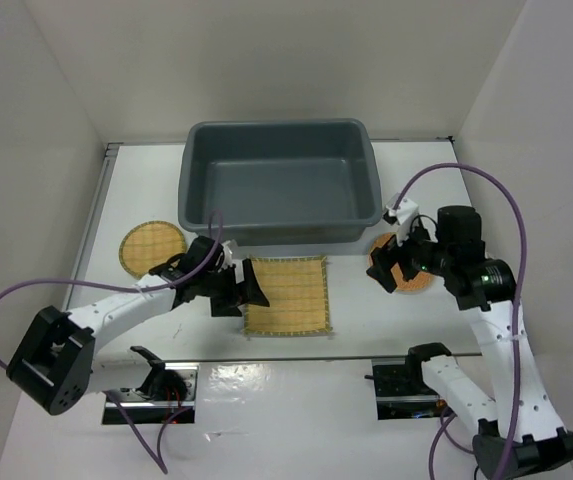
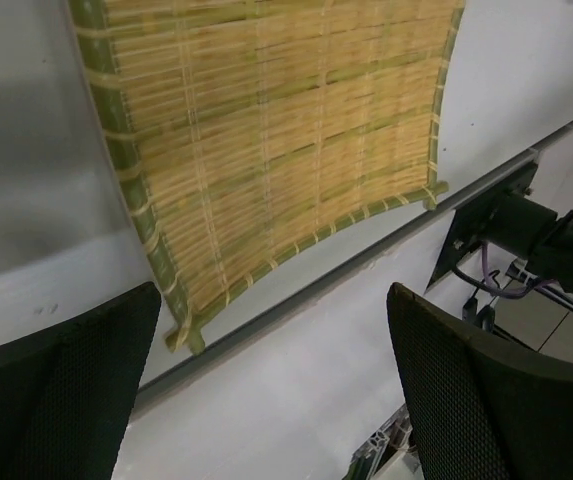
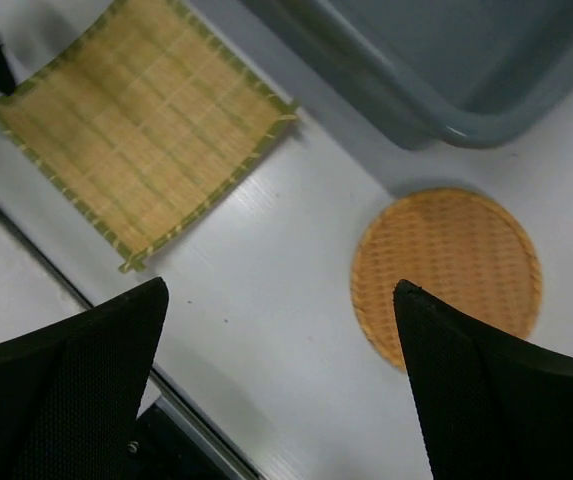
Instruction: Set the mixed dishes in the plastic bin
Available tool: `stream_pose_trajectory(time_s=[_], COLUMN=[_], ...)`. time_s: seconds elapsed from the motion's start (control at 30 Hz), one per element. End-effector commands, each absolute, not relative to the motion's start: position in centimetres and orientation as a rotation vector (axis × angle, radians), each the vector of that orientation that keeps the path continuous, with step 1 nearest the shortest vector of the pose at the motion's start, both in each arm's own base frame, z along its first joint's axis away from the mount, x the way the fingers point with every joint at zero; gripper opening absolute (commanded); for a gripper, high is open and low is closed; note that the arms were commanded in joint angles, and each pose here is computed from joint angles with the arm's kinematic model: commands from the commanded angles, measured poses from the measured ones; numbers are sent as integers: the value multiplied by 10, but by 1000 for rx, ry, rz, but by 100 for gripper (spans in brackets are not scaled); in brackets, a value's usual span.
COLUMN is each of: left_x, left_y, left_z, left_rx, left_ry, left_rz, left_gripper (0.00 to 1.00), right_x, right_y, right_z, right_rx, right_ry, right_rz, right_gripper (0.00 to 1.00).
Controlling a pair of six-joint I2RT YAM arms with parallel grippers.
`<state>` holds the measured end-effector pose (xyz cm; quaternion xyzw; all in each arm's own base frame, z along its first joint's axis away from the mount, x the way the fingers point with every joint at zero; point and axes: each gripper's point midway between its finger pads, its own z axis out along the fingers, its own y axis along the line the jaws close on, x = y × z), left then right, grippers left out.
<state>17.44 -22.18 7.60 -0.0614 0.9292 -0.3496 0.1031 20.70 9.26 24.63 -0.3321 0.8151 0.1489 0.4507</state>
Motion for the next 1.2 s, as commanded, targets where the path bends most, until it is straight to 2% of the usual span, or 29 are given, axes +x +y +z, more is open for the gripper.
stream_pose_trajectory(time_s=[0.0, 0.03, 0.07, 0.1, 0.13, 0.2, 0.23, 0.43, 0.7, 1.17], left_x=[178, 175, 174, 172, 173, 168, 163, 165, 159, 157], left_y=[-237, -238, -238, -239, -240, -241, -238, -234, -230, -233], left_z=[67, 64, 61, 57, 54, 48, 40, 47, 40, 24], left_rx=[-192, -177, -191, -206, -200, -210, -223, -224, -265, -287], left_ry=[2741, 2742, 2743, 2751, 2738, 2756, 2784, 2754, 2747, 2773], left_rz=[-1096, -1100, -1103, -1117, -1125, -1152, -1136, -1119, -1121, -1144], left_gripper=[100, 100, 100, 100, 100, 100, 100, 100, 100, 100], right_x=[212, 211, 215, 217, 218, 224, 224, 195, 193, 190], right_y=[124, 134, 139, 142, 144, 152, 155, 167, 196, 210], right_z=[250, 248, 233, 230, 221, 216, 211, 147, 111, 54], right_rx=[-989, -1040, -1074, -1095, -1118, -1107, -1120, -1517, -1671, -1932], right_ry=[1864, 1847, 1888, 1886, 1875, 1877, 1873, 1821, 1731, 1701], right_rz=[477, 507, 544, 548, 556, 544, 536, 367, 336, 306], right_gripper=[98, 98, 91, 54, 35, 5, 1, 0, 0, 0])
